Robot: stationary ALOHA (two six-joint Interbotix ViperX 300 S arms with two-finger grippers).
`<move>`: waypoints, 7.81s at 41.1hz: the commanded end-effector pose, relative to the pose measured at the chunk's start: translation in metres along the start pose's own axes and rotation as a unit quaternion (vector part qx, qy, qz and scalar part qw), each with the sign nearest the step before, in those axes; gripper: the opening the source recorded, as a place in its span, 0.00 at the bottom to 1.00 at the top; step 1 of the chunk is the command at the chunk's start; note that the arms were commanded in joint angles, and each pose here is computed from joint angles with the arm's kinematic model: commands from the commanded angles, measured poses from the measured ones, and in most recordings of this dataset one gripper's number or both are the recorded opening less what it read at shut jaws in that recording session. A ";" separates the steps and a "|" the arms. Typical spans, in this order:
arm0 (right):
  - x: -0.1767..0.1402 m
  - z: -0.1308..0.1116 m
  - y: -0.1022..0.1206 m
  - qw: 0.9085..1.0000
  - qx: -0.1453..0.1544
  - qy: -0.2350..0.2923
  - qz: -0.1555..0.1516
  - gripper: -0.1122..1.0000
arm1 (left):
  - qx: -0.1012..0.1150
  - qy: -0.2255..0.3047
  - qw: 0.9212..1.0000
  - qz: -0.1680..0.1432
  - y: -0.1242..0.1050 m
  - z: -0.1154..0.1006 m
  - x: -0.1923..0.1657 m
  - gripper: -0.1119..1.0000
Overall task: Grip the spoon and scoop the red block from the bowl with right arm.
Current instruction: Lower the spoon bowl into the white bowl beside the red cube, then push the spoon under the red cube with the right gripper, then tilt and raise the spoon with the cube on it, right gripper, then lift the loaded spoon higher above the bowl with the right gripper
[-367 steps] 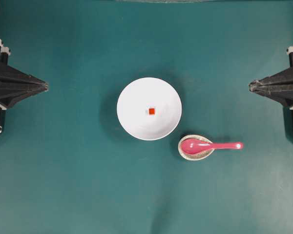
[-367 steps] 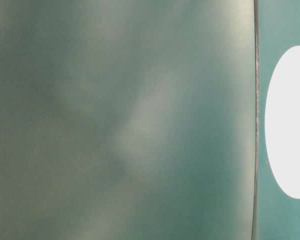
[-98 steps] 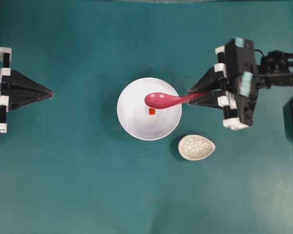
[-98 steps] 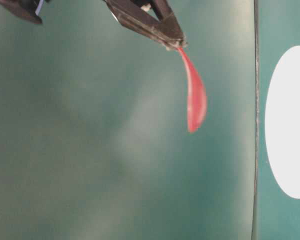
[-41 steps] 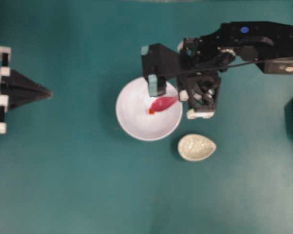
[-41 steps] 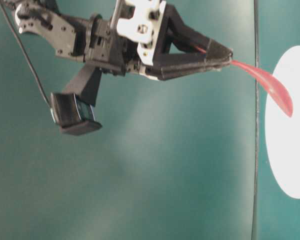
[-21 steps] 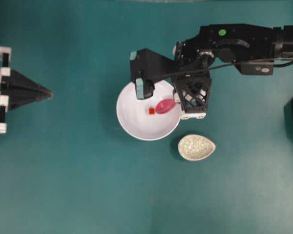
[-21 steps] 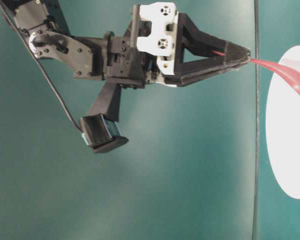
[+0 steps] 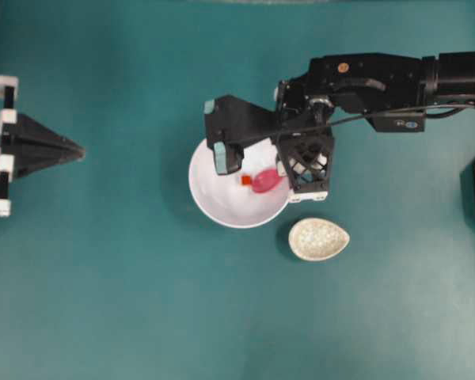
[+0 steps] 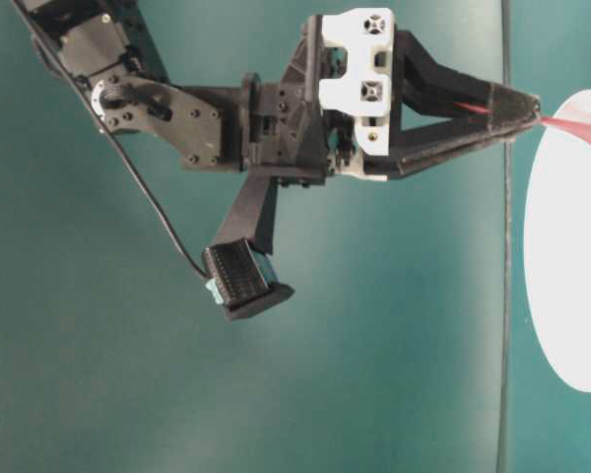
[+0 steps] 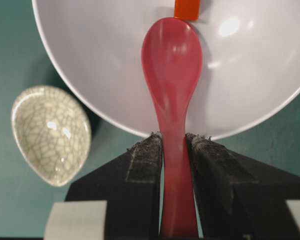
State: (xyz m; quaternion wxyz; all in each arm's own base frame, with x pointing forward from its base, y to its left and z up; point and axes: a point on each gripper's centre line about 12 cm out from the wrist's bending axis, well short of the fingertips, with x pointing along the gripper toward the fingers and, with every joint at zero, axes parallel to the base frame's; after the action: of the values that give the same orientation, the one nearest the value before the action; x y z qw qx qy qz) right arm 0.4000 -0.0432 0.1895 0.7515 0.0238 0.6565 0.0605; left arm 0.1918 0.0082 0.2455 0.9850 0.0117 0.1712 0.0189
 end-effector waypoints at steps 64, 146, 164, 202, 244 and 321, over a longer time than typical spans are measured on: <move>-0.041 0.052 -0.005 0.990 0.003 -0.137 -0.031 0.32 | 0.000 -0.008 1.000 0.001 0.000 0.005 0.000 0.10; -0.009 0.005 0.007 0.971 0.012 -0.231 -0.056 0.32 | 0.000 -0.001 1.000 0.001 0.000 0.003 0.000 0.10; -0.001 0.003 0.004 0.963 0.034 -0.259 -0.059 0.32 | 0.001 0.003 1.000 0.001 0.000 0.002 0.001 0.10; 0.000 -0.013 0.010 0.957 0.030 -0.280 -0.063 0.32 | 0.002 0.002 1.000 0.001 0.000 0.003 0.000 0.10; 0.005 -0.054 0.033 0.909 -0.003 -0.408 -0.084 0.32 | 0.001 0.005 1.000 0.001 0.000 0.002 0.001 0.10; -0.094 -0.050 0.049 0.868 -0.051 -0.484 -0.096 0.32 | 0.000 -0.001 1.000 0.001 0.001 0.005 -0.003 0.10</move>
State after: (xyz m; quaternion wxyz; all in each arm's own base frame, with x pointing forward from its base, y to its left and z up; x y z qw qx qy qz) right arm 0.3317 -0.0095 0.2586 0.9730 -0.0475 0.2259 0.0000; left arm 0.1890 0.0082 0.2426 0.9821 0.0106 0.1871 0.0191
